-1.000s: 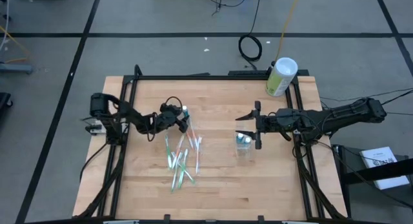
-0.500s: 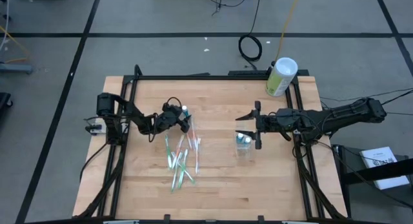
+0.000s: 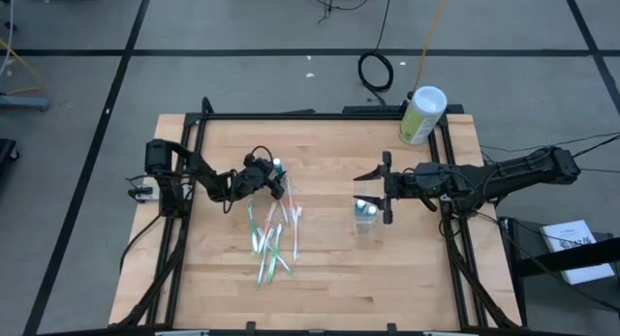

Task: Pick & Place toothbrushing station
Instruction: Put the blue mouthwash into the middle of the transparent organizer

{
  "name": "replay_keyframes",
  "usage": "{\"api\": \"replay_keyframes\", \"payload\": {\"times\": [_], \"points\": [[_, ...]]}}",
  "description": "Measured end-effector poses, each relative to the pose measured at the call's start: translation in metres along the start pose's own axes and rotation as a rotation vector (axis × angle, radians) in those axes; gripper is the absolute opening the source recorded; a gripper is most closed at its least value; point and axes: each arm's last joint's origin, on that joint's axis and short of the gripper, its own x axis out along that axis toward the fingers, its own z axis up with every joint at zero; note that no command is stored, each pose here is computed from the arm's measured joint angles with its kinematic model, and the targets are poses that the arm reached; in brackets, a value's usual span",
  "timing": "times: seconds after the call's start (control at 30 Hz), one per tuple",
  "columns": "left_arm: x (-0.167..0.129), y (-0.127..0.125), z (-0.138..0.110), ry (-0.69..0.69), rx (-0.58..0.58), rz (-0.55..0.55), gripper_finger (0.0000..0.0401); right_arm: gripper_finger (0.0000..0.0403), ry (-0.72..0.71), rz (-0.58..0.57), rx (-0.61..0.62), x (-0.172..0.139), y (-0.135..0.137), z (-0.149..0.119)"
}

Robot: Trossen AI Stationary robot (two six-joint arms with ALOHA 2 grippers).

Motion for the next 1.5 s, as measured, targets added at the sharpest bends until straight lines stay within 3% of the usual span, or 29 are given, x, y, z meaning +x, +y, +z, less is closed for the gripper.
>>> {"api": "replay_keyframes", "payload": {"times": [0.5,1.5], "points": [[-0.0036,-0.0078,0.0077,-0.085,0.042,-0.039,0.0216,0.0201,0.003,0.0,-0.001,0.0,0.0,-0.0003],[-0.0045,-0.0096,0.0054,-0.066,0.029,-0.045,0.0205,0.0201,0.004,0.0,0.007,0.0,0.0,-0.0003]]}}
